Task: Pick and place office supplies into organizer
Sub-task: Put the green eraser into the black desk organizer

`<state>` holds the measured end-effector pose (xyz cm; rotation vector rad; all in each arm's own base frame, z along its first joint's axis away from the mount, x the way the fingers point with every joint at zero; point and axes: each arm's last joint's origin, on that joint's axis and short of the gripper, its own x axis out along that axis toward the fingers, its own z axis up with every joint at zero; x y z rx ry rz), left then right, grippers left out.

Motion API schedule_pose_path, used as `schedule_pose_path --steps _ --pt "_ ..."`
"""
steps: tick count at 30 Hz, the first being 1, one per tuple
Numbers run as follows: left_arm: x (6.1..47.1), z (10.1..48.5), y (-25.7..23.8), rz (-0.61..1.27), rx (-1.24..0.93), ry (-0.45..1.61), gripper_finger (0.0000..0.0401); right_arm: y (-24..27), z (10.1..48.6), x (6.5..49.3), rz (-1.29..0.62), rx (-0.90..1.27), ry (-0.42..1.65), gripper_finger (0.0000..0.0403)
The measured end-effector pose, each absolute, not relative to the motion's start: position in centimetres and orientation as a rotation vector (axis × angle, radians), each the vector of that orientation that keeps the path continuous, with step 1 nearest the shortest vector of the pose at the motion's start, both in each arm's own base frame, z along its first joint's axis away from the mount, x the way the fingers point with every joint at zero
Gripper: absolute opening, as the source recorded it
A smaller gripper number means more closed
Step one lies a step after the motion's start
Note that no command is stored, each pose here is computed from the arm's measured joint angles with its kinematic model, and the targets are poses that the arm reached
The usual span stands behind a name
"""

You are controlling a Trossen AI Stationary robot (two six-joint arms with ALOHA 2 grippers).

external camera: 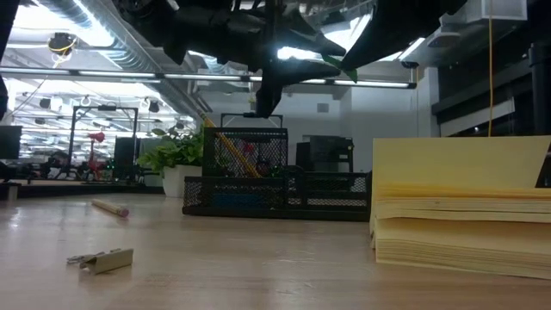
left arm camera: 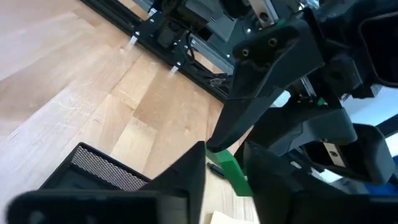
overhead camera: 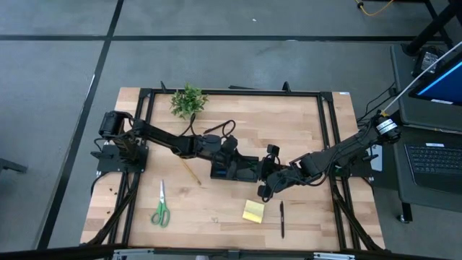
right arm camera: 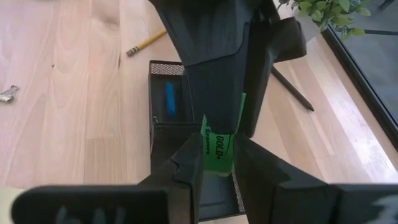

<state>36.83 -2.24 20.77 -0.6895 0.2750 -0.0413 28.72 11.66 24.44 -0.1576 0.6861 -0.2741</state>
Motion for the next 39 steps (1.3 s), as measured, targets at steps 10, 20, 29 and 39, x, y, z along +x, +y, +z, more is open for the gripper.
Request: schedule_pose_path --steps 10,20,29,39 --pt "36.8 20.7 -2.6 -0.088 -0.661 0.299 0.0014 11.7 24.5 28.7 -0.268 -0.154 0.684 0.0084" --pt "36.8 20.7 -2.7 -0.116 -0.590 0.301 0.0012 11.7 24.5 28.7 -0.269 -0.154 0.683 0.0084" --pt "36.2 21.5 -2.2 -0.135 -0.538 0.302 0.0012 11.7 24.8 28.8 -0.256 -0.211 0.685 0.0084" --pt "34.0 23.7 -2.5 -0.107 -0.378 0.372 0.0012 11.6 26.9 29.0 -0.305 -0.291 0.694 0.0084"
